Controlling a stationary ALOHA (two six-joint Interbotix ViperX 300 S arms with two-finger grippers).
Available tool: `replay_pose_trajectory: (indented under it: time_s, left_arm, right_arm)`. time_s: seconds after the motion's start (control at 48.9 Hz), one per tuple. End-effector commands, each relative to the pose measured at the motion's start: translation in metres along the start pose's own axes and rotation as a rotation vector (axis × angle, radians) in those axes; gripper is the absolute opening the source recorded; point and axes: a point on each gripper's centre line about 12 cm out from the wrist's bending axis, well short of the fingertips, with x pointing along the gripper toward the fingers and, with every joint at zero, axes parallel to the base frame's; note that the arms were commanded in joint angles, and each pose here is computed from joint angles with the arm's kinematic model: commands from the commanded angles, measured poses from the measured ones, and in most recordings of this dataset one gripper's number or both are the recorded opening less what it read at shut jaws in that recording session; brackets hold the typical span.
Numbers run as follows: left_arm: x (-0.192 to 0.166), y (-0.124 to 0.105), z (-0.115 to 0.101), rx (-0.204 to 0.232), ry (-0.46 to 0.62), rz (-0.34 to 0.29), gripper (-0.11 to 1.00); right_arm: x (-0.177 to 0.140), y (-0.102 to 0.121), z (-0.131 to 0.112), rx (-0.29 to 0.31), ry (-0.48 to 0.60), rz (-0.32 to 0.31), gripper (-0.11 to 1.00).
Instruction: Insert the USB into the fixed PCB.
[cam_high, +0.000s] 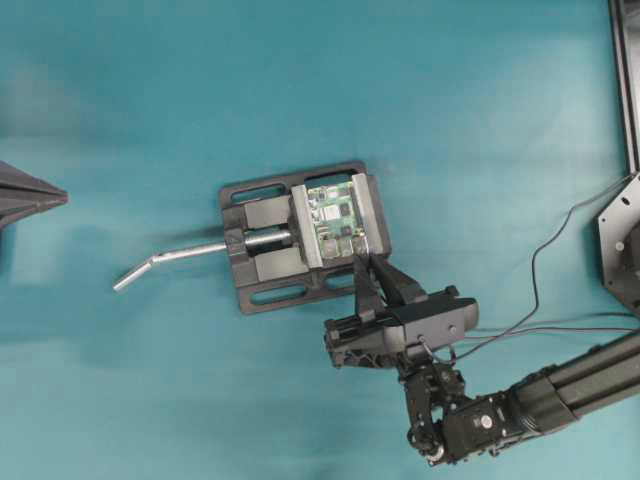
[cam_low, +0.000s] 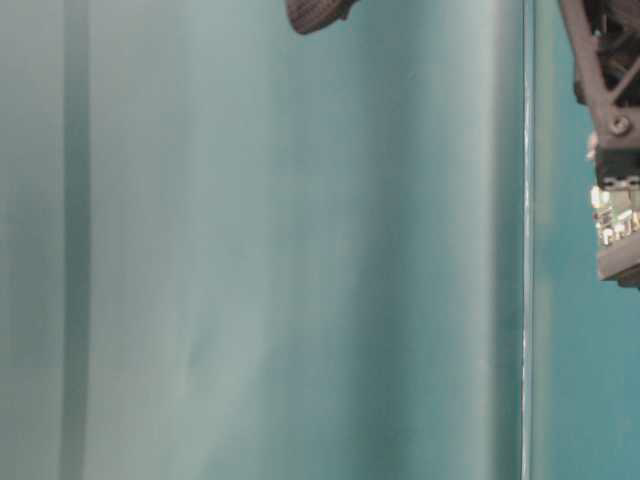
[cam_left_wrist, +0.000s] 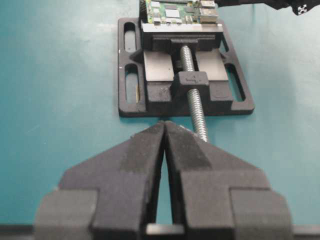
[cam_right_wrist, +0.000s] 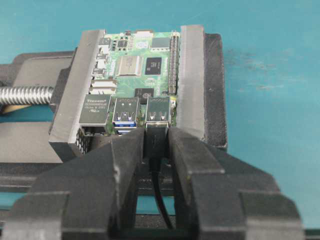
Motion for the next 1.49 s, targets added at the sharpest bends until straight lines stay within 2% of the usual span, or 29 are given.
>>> replay_pose_trajectory:
  time_s: [0.0, 0.307, 0.655, 1.208, 1.412, 1.474]
  left_arm:
    - [-0.001, -0.001, 0.012, 0.001, -0.026, -0.005, 0.04]
    - [0.0, -0.001, 0.012, 0.001, -0.024, -0.005, 0.04]
    - [0.0, -0.001, 0.012, 0.001, -0.024, -0.004, 0.04]
    - [0.0, -0.001, 0.012, 0.003, -0.024, -0.005, 0.04]
    - [0.0, -0.001, 0.011, 0.003, -0.024, -0.005, 0.04]
    - [-0.001, -0.001, 0.012, 0.001, -0.026, -0.005, 0.04]
  right_arm:
    - [-0.005, 0.007, 0.015, 0.04, 0.007, 0.011, 0.19]
    - [-0.01, 0.007, 0.012, 0.022, 0.012, 0.023, 0.19]
    - [-0.015, 0.007, 0.006, 0.017, 0.066, 0.047, 0.19]
    - [-0.018, 0.007, 0.01, 0.017, 0.075, 0.057, 0.19]
    - [-0.026, 0.007, 0.007, 0.015, 0.082, 0.073, 0.36]
    - [-0.028, 0.006, 0.007, 0.013, 0.084, 0.078, 0.36]
